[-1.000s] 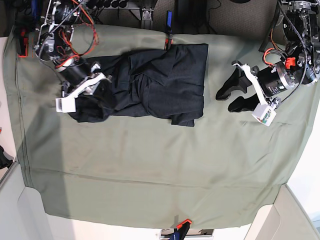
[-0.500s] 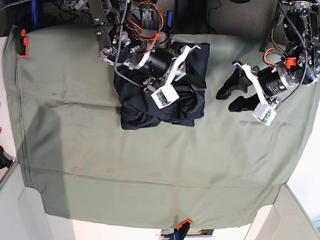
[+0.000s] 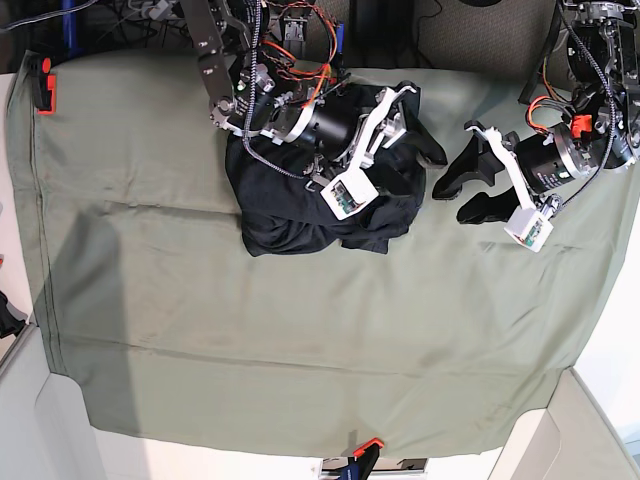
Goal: Fold the T-shirt properly
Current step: 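Lift the strip's other end with the right gripper and fold it over the middle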
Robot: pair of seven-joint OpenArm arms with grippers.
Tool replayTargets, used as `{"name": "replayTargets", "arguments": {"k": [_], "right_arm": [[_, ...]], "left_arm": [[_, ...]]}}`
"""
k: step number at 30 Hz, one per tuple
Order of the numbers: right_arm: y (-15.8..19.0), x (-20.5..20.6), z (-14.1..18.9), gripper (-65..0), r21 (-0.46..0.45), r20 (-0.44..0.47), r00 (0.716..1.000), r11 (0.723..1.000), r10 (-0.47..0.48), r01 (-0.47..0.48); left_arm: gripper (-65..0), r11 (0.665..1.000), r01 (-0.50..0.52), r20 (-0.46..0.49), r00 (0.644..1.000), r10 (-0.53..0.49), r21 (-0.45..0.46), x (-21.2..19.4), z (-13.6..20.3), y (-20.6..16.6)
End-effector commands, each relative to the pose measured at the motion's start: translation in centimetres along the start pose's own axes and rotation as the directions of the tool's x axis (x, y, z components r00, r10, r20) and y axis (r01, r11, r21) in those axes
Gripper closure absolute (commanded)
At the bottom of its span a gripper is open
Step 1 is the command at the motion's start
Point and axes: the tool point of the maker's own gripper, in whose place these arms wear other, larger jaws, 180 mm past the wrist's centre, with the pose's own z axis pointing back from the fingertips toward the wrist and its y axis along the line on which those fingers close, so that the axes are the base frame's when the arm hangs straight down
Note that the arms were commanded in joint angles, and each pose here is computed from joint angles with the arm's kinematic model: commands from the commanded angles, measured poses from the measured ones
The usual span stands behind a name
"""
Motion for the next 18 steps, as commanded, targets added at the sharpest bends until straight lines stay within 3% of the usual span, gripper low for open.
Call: {"name": "replayTargets", "arguments": {"k": [1,4,7,10,14,16,18], "right_arm": [[1.3,1.7,-0.1,-35.9,0.058,0.057,0.998,0.998,0.005,-0.008],[2.3,2.0,-0.4,-35.8,0.115,0.027,1.000,0.993,0.014,-0.017],[1.8,3.5,-0.3,-35.8,0.101,0.017,0.996,0.991,0.087,-0.089],[-0.5,5.6,0.6,-35.8,-0.001,0.037,0.987,0.988,0.155,-0.155],[-6.4,6.9,3.0,-34.3,-0.228,0.019,0.986,0.961,0.164,-0.156],[-8.9,6.6,4.6,-21.6,-0.304,0.003,0.990,0.943,0.144,-0.136],[-10.6,5.9,6.1,0.0,-0.342,-0.024,0.993,0.933,0.115,-0.117]], "left_arm": [[-36.1,0.999,0.032,0.045,0.999,-0.031,-0.007,1.5,0.4,0.0],[-36.1,0.999,0.035,0.040,0.999,-0.035,-0.006,1.5,0.5,0.0],[-36.1,0.999,0.047,0.025,0.999,-0.047,-0.002,1.3,0.7,0.3],[-36.1,0.999,0.050,0.007,0.999,-0.050,-0.005,0.9,1.1,0.4],[-36.1,0.999,0.033,-0.005,0.999,-0.033,-0.021,0.3,1.3,0.0],[-36.1,0.999,0.026,-0.014,1.000,-0.026,-0.023,-0.2,1.3,-0.1],[-36.1,0.999,0.018,-0.024,1.000,-0.019,-0.027,-0.6,1.4,-0.3]]}}
